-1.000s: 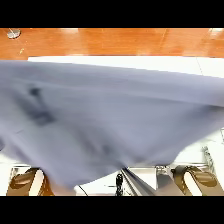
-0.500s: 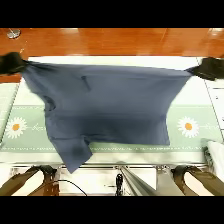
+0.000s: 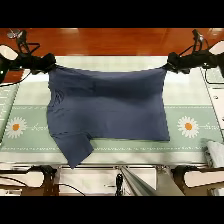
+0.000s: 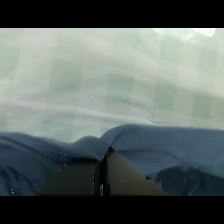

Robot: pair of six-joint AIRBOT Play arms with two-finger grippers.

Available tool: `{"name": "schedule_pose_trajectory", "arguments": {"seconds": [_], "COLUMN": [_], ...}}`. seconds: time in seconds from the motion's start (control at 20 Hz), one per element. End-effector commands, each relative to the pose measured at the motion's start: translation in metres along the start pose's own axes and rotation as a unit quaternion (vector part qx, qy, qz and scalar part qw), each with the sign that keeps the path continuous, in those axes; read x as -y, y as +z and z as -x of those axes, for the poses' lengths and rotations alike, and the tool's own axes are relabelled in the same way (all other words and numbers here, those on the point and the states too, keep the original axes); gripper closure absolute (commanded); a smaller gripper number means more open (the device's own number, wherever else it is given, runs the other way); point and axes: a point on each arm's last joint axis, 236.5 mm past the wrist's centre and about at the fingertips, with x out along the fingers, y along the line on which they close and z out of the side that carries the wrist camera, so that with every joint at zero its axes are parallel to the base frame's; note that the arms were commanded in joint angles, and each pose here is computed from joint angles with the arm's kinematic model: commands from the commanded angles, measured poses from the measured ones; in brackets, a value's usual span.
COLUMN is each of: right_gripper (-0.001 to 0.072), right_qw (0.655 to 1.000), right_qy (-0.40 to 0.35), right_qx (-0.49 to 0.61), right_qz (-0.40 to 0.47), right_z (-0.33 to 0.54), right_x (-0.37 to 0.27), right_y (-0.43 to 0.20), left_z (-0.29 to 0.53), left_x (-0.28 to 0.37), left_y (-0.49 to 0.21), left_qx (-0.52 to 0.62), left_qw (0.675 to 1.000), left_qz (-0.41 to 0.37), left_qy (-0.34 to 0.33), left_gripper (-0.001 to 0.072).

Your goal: Fold the shirts.

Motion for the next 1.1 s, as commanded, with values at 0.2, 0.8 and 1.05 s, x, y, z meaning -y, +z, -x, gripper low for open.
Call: {"name": "schedule_pose_trajectory", "arguments": {"seconds": [0.2, 0.8, 1.05], "right_gripper": [0.0695, 0.0611, 0.0084], "right_qw": [0.985, 0.965, 0.971], "right_qy": [-0.003, -0.045, -0.068], "right_qx": [-0.169, -0.260, -0.225], "right_qz": [0.021, -0.012, -0.033], "right_z": [0.014, -0.026, 0.006], "right_x": [0.033, 0.072, 0.078], "right_y": [-0.066, -0.133, -0.115], "left_z": [0.024, -0.001, 0.030], "left_x": [-0.025, -0.083, -0.092], "left_y": [-0.067, -0.156, -0.172], "left_qx": [-0.184, -0.343, -0.395], "left_qw": [0.980, 0.938, 0.915], "left_qz": [-0.069, 0.011, 0.018], "left_qy": [-0.014, 0.041, 0.080], "left_gripper": [0.0684, 0.0648, 0.0003]}}
